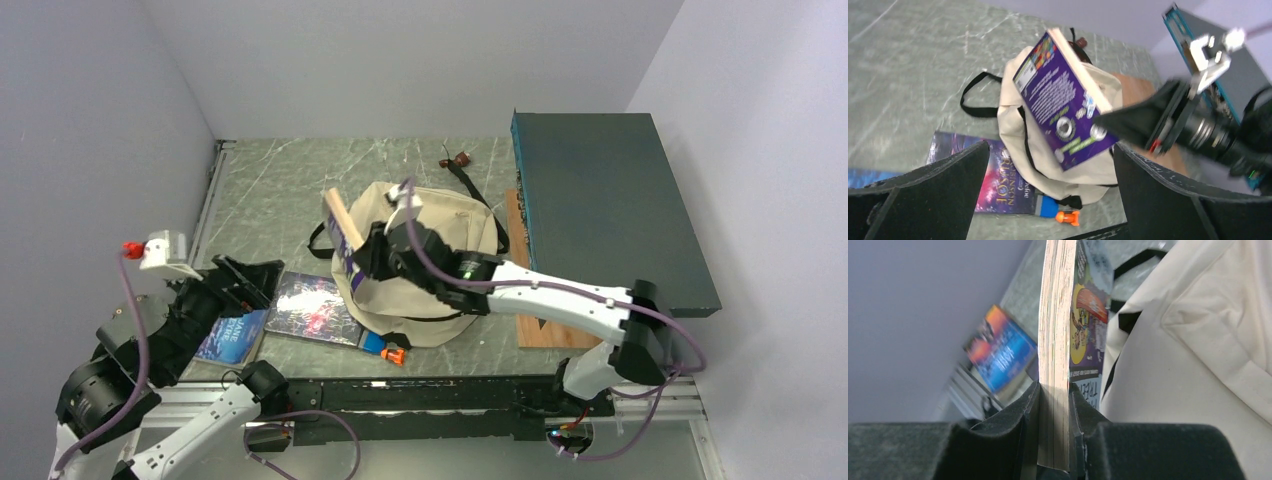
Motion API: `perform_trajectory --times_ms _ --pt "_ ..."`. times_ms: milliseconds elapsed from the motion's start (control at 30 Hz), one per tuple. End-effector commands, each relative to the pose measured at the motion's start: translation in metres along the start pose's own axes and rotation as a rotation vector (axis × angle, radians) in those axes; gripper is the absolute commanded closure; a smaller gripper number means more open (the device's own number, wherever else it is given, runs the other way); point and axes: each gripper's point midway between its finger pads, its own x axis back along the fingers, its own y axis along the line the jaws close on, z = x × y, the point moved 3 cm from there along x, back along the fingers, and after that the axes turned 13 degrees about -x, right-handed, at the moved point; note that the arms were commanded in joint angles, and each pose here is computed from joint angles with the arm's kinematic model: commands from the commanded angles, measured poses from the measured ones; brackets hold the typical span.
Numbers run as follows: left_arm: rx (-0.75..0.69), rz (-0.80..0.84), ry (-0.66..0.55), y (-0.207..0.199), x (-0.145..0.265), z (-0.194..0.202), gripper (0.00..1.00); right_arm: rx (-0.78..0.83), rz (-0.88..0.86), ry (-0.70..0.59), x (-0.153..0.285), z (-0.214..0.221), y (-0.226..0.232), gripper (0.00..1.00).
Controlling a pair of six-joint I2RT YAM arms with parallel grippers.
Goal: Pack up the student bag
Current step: Pick up the book from the center of the board.
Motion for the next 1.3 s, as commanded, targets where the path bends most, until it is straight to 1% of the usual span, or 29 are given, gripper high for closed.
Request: perform_trajectory --times_ms 0,67,100,167,200,267,300,367,467,567,633,700,767,867,933,967,1067,1200,1267 --pt "-0.323 0.269 -0.032 -0.045 -0.021 -0.011 0.0 -0.345 -0.088 -0.191 0.033 -0.085 0.036 1.0" --pt "-0.434 0.368 0.057 -0.062 -0.033 0.0 0.0 -0.415 -0.111 -0.203 0.035 -0.102 0.038 1.0" --pt "-0.484 0.417 0.103 -0.07 -0.038 0.006 0.02 -0.448 -0.126 -0.206 0.036 -0.109 0.039 1.0" --pt "-0.554 0.444 0.171 -0.076 -0.051 0.015 0.05 -0.518 -0.158 -0.222 0.042 -0.12 0.043 1.0" --pt "-0.581 0.456 0.184 -0.078 -0.056 0.018 0.06 -0.557 -0.167 -0.231 0.044 -0.124 0.041 1.0" --pt "-0.616 0.47 0.166 -0.083 -0.063 0.02 0.06 -0.628 -0.18 -0.242 0.047 -0.13 0.04 1.0" --pt "-0.635 0.483 0.143 -0.086 -0.065 0.019 0.05 -0.656 -0.183 -0.247 0.048 -0.132 0.039 1.0" --pt "-0.661 0.457 0.109 -0.088 -0.072 0.02 0.01 -0.707 -0.177 -0.257 0.048 -0.135 0.035 1.0" --pt "-0.726 0.407 0.13 -0.095 -0.084 0.028 0.0 -0.755 -0.183 -0.256 0.046 -0.136 0.035 1.0" --pt "-0.888 0.342 0.131 -0.105 -0.093 0.031 0.0 -0.788 -0.185 -0.24 0.041 -0.135 0.033 1.0" --pt "-0.981 0.265 0.109 -0.11 -0.101 0.032 0.01 -0.806 -0.183 -0.231 0.038 -0.134 0.033 1.0" --pt "-1.054 0.151 0.117 -0.107 -0.112 0.033 0.05 -0.829 -0.196 -0.217 0.036 -0.133 0.034 1.0" --pt "-1.125 0.048 0.14 -0.103 -0.121 0.034 0.12 -0.853 -0.206 -0.206 0.036 -0.131 0.034 1.0" --pt "-1.208 -0.085 0.164 -0.096 -0.129 0.038 0.13 -0.876 -0.212 -0.204 0.037 -0.129 0.033 1.0" --pt "-1.237 -0.129 0.148 -0.095 -0.133 0.039 0.14 -0.884 -0.209 -0.209 0.039 -0.129 0.032 1.0" --pt "-1.24 -0.135 0.132 -0.096 -0.134 0.038 0.15 -0.888 -0.205 -0.213 0.04 -0.13 0.031 1.0" --pt "-1.225 -0.137 0.091 -0.1 -0.134 0.036 0.26 -0.89 -0.194 -0.213 0.041 -0.126 0.027 1.0" --pt "-1.204 -0.093 0.08 -0.105 -0.135 0.04 0.4 -0.907 -0.192 -0.221 0.04 -0.126 0.024 1.0" --pt "-1.201 -0.065 0.078 -0.11 -0.136 0.043 0.42 -0.909 -0.195 -0.216 0.041 -0.126 0.025 1.0"
